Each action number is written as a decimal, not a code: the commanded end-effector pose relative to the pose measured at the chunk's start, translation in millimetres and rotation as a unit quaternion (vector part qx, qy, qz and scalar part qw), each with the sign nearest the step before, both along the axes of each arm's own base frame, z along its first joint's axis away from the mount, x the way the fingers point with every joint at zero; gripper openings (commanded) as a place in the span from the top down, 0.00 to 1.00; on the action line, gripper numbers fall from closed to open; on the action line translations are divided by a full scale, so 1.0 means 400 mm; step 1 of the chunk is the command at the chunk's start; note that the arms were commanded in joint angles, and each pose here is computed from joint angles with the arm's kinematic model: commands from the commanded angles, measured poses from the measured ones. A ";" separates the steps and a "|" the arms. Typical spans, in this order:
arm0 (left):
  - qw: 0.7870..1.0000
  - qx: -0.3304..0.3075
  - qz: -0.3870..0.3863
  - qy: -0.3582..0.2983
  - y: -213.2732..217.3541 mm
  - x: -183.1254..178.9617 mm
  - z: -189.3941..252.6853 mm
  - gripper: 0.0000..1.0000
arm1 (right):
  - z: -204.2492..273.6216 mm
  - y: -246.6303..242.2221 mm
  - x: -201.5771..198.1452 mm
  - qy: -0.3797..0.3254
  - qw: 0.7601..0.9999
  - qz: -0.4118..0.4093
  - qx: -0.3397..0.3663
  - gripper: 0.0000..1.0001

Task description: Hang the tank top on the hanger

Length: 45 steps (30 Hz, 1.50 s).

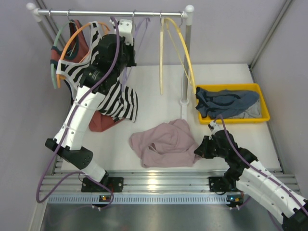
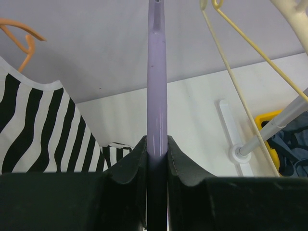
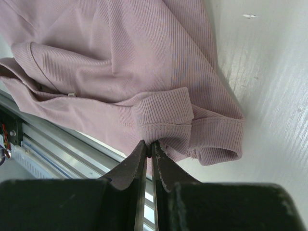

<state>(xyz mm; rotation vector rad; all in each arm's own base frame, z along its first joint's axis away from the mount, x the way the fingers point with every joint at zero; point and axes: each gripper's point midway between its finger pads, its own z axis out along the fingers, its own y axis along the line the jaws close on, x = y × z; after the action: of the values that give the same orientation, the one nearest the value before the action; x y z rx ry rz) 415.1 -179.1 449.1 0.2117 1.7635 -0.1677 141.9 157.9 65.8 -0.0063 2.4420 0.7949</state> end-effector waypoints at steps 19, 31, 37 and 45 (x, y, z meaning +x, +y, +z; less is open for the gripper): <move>0.989 -0.039 0.000 -0.142 0.058 -0.082 0.194 1.00 | 0.022 0.011 0.031 -0.026 1.000 0.003 0.003 0.93; 0.995 -0.022 -0.036 -0.086 0.094 -0.210 0.109 1.00 | 0.040 0.000 0.033 -0.029 1.000 -0.003 -0.006 0.92; 0.995 -0.003 -0.102 -0.020 0.088 -0.322 -0.026 1.00 | 0.057 -0.015 0.022 -0.022 1.000 -0.014 -0.013 0.83; 0.975 -0.002 -0.200 0.094 0.066 -0.485 -0.251 1.00 | 0.095 -0.060 0.020 -0.018 0.997 -0.075 -0.024 0.66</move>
<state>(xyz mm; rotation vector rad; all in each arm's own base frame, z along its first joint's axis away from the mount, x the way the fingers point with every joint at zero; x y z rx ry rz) 245.6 -143.1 362.7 0.4913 1.8668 -0.3818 143.0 141.9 82.2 0.0571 2.4383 0.6996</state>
